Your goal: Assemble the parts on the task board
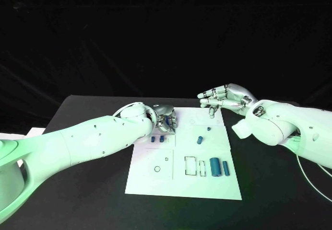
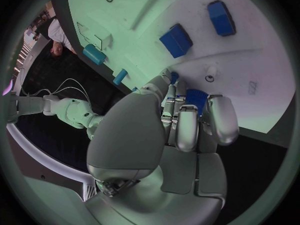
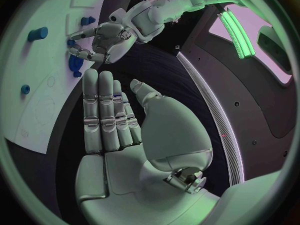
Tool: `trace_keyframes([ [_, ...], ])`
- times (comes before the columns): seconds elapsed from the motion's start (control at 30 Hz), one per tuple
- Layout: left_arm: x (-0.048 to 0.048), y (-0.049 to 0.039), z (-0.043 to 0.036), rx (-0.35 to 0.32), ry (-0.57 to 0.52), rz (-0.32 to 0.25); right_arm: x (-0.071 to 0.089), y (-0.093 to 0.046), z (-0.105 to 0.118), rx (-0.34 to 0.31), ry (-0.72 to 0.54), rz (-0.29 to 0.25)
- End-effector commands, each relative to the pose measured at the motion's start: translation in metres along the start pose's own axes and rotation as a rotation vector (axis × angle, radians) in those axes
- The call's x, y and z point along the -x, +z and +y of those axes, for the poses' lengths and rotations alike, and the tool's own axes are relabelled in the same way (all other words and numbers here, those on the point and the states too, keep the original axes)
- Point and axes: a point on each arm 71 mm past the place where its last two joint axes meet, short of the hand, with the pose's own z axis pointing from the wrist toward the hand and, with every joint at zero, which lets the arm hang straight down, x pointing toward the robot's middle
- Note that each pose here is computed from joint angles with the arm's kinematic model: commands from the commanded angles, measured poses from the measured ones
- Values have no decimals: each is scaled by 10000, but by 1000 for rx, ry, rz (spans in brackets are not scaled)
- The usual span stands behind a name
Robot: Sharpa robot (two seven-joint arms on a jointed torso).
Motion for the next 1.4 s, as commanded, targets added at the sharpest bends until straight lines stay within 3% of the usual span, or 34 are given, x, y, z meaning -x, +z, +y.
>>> trace_keyframes([
  [0.03,-34,9,-19,3,29,29,-10,0,5,6,2,2],
  [0.57,-60,21,-22,14,36,44,-15,0,7,6,8,4],
  [0.9,12,-3,-6,4,-6,-26,-15,0,7,7,10,4],
  [1.2,122,-113,-1,-17,-113,-67,-14,2,6,8,7,5],
  [1.4,168,-234,93,3,-146,-37,-10,0,4,8,6,5],
])
